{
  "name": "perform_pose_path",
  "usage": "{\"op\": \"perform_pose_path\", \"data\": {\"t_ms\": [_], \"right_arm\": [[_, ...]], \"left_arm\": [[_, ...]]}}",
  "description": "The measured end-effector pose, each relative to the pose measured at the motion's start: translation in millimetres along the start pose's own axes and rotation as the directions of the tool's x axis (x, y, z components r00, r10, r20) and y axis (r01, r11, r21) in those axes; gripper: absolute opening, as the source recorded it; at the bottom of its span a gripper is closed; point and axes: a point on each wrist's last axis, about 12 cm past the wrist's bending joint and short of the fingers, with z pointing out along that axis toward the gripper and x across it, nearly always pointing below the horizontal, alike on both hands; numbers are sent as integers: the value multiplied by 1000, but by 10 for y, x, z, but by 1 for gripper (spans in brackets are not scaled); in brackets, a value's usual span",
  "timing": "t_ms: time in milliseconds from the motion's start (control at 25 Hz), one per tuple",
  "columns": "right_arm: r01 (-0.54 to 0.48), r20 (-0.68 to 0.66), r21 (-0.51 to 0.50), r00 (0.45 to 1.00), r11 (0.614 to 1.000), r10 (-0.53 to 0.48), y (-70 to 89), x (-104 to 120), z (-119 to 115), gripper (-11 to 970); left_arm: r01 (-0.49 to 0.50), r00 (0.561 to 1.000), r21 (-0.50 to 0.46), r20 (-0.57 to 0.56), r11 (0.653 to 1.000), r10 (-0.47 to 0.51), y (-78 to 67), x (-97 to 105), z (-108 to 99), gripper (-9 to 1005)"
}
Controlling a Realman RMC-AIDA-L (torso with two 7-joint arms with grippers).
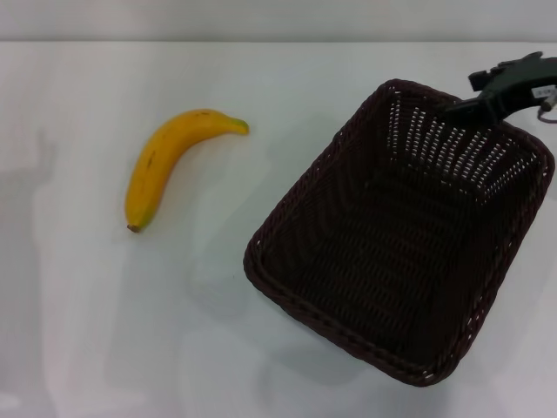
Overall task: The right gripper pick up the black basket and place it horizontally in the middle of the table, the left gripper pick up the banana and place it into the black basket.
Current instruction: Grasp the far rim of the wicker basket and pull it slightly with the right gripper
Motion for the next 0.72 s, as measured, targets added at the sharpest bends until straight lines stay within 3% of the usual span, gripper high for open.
{"op": "perform_pose_path", "data": {"t_ms": [720], "right_arm": [[-49, -56, -11, 997, 999, 48, -77, 285, 248, 768]], "left_arm": [[-5, 1000, -6, -7, 1000, 5, 27, 5, -37, 838]]}}
